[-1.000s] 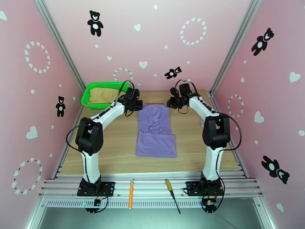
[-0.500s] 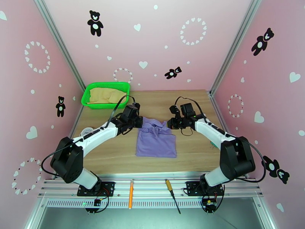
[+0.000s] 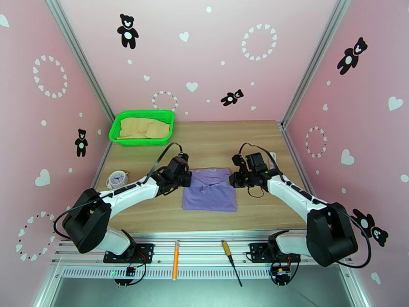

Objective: Fold and stack the mixed laundry pile

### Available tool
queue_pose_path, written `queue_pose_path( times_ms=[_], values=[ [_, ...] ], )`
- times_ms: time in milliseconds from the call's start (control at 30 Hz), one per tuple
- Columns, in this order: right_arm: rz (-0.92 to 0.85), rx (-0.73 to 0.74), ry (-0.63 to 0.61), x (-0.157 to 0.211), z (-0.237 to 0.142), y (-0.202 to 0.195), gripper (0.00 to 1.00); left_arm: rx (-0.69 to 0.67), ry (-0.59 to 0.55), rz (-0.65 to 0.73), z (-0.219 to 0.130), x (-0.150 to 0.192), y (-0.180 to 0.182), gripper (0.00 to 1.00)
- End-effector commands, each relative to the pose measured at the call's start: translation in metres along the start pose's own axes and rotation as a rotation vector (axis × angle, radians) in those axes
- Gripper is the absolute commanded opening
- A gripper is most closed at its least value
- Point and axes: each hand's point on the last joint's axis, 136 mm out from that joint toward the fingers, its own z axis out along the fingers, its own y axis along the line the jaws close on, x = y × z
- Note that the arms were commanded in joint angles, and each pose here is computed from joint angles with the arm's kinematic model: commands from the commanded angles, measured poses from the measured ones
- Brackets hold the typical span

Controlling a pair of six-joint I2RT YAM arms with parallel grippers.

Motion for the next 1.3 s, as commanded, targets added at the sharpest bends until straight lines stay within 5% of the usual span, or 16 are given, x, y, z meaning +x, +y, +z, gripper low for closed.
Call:
queue_pose_path(
  times_ms=[0,200,333,467,600,800,967,1267],
  values=[
    [-0.001,0.005,-0.007,0.009,-0.004,0.002,0.00,-0.012,-0.066,-0.006,-0.009,-0.005,-0.007,0.00],
    [0.017,0.014,0.056,0.036,0.007,-0.002,0.00,-0.065,-0.052,-0.012,-0.007,0.016,0.004,0.00],
    [0.033,0.039,0.113,0.055,0.014,-0.006,0.16,-0.105,-0.054,-0.028,-0.013,0.029,0.019,0.47],
    [0.050,0.068,0.136,0.063,0.015,-0.011,0.38,-0.148,-0.068,-0.046,-0.025,0.040,0.037,0.75],
    [0.041,0.108,0.132,0.057,0.011,-0.014,0.44,-0.180,-0.101,-0.047,-0.041,0.035,0.046,0.91],
    [-0.023,0.147,0.119,0.027,0.007,-0.010,0.43,-0.194,-0.134,-0.021,-0.050,0.009,0.038,0.93],
    [-0.056,0.125,0.123,0.004,0.012,-0.001,0.43,-0.136,-0.100,-0.003,-0.028,-0.009,0.019,0.81],
    [-0.006,0.094,0.186,0.019,0.030,-0.005,0.39,-0.018,0.006,0.024,0.010,0.000,-0.010,0.71]
  ],
)
